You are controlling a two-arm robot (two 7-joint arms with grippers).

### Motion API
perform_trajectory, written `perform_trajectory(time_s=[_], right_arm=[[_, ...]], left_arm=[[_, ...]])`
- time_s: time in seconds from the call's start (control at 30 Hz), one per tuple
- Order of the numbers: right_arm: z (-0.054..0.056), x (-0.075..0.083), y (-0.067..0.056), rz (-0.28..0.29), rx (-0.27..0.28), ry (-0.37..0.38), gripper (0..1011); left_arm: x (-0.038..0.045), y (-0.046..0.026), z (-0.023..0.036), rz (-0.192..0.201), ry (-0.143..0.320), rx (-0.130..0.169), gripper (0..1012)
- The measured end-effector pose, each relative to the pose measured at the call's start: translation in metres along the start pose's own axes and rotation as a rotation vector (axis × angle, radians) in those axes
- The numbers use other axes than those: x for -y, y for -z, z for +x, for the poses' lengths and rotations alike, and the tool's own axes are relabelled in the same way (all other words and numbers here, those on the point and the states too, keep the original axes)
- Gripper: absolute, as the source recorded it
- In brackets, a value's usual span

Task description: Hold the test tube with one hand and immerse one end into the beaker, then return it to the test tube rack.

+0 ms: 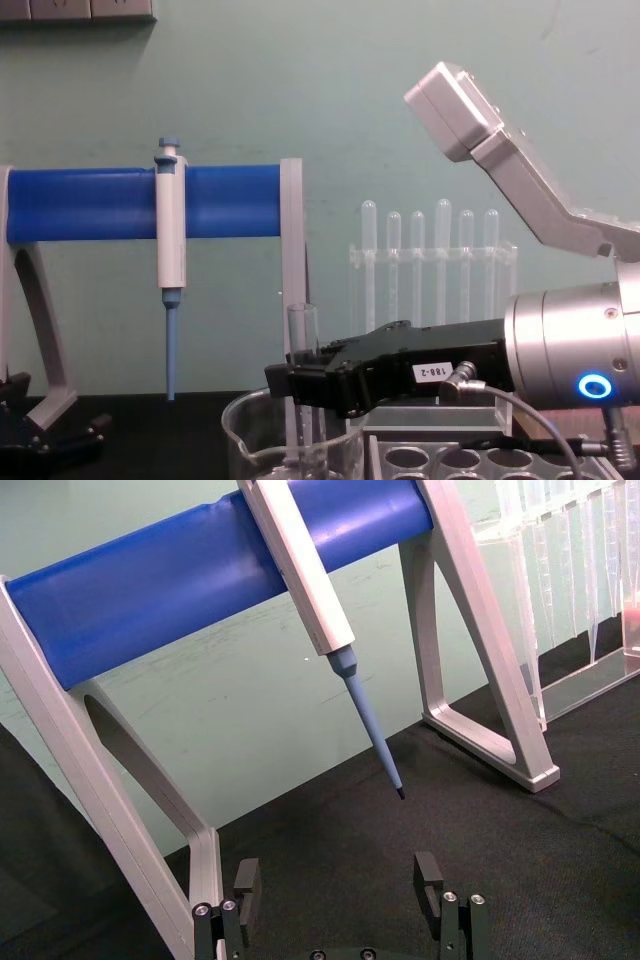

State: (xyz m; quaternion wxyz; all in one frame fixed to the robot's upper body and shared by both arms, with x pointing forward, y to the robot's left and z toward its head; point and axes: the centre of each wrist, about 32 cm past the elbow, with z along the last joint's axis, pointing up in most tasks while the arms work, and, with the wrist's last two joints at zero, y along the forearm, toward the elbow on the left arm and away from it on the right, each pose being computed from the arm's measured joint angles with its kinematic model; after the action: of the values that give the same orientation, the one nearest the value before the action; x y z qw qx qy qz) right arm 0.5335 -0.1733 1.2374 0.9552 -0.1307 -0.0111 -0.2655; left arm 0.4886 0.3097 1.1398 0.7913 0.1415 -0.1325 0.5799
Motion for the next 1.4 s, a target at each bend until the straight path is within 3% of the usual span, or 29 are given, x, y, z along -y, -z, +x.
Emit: perform_trajectory(time_s=[1.4], right_arm=[[0.0000, 0.0000, 0.0000, 0.000, 0.000, 0.000, 226]], left_arm=[[0.0000, 0.0000, 0.0000, 0.000, 0.000, 0.000, 1000]])
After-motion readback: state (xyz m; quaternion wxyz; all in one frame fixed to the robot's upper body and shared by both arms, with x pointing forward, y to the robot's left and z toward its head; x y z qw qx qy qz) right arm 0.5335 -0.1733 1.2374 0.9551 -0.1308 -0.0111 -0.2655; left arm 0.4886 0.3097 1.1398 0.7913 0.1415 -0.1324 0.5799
